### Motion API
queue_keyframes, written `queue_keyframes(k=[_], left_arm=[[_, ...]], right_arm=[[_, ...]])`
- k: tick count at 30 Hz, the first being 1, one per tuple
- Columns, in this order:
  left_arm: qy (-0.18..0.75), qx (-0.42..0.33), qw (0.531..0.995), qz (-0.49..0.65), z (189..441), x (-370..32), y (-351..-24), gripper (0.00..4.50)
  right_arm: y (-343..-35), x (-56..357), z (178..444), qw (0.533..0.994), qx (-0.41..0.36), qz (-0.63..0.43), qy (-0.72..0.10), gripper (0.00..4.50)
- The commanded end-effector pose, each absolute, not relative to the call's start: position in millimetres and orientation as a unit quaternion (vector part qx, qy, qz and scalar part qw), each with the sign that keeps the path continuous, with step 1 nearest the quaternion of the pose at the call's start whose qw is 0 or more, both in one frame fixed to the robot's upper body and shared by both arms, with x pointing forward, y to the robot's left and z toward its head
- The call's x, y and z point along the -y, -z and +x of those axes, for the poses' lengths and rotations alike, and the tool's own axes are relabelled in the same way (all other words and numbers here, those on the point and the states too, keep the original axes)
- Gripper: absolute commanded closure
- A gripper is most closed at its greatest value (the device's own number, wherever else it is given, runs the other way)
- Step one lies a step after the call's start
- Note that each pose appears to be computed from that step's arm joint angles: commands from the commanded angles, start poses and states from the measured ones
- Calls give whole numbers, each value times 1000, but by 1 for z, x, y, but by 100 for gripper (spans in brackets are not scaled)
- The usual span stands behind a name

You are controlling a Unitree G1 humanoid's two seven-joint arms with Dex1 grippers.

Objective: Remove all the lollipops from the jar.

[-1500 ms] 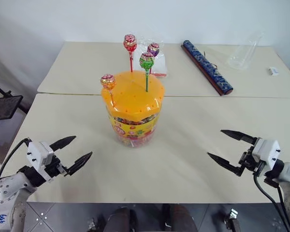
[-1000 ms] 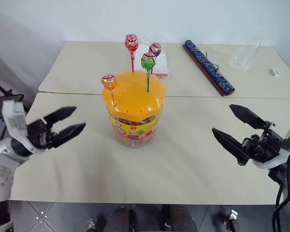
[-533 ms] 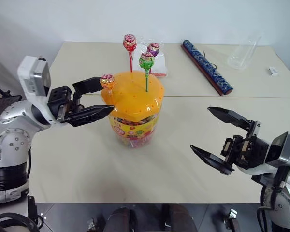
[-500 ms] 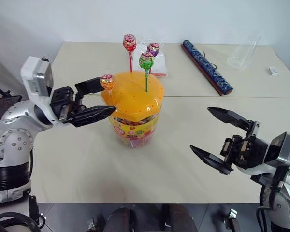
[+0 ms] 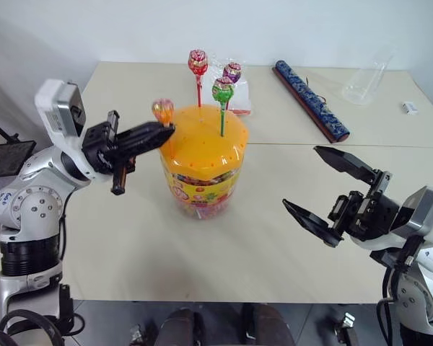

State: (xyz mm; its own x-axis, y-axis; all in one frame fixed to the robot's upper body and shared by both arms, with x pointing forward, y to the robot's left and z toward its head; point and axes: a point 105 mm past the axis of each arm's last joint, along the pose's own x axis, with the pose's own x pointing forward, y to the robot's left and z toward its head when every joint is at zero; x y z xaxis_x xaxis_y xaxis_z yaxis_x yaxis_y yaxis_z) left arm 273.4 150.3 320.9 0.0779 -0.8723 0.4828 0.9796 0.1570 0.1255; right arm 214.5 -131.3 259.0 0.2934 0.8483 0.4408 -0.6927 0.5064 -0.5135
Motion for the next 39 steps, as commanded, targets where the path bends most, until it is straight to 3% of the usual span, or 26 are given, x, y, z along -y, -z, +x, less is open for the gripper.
queue_keyframes(k=[1,3,4,7,9,12,19,21,26,29,34,39], left_arm=[[622,289,708,-165,262,-171,-356,445],[587,287,735,-183,269,-186,-359,445],[551,264,771,-179,279,-199,-352,445],[415,120,892,-134,308,-245,-302,445],[345,26,933,-100,310,-273,-262,445],[285,-128,948,-66,292,-299,-204,445],[241,-243,937,-75,254,-305,-150,445],[248,-243,933,-96,250,-301,-146,445],[236,-264,933,-59,248,-307,-134,333],[303,-165,938,21,257,-304,-174,262],[391,-21,919,49,267,-304,-235,262],[514,82,853,29,294,-229,-279,262]], right_arm=[[-268,120,204,757,348,-120,-540,0],[-267,116,203,739,338,-126,-568,0],[-264,113,201,721,322,-135,-598,0],[-248,109,197,680,263,-157,-666,0],[-238,112,197,668,231,-162,-688,0],[-226,118,202,671,193,-163,-697,0],[-207,138,216,706,156,-179,-667,0],[-204,142,218,714,154,-184,-658,0],[-203,150,219,714,147,-199,-654,0],[-213,157,218,737,157,-185,-631,0],[-239,169,220,792,192,-139,-563,0],[-264,182,218,831,249,-98,-488,0]])
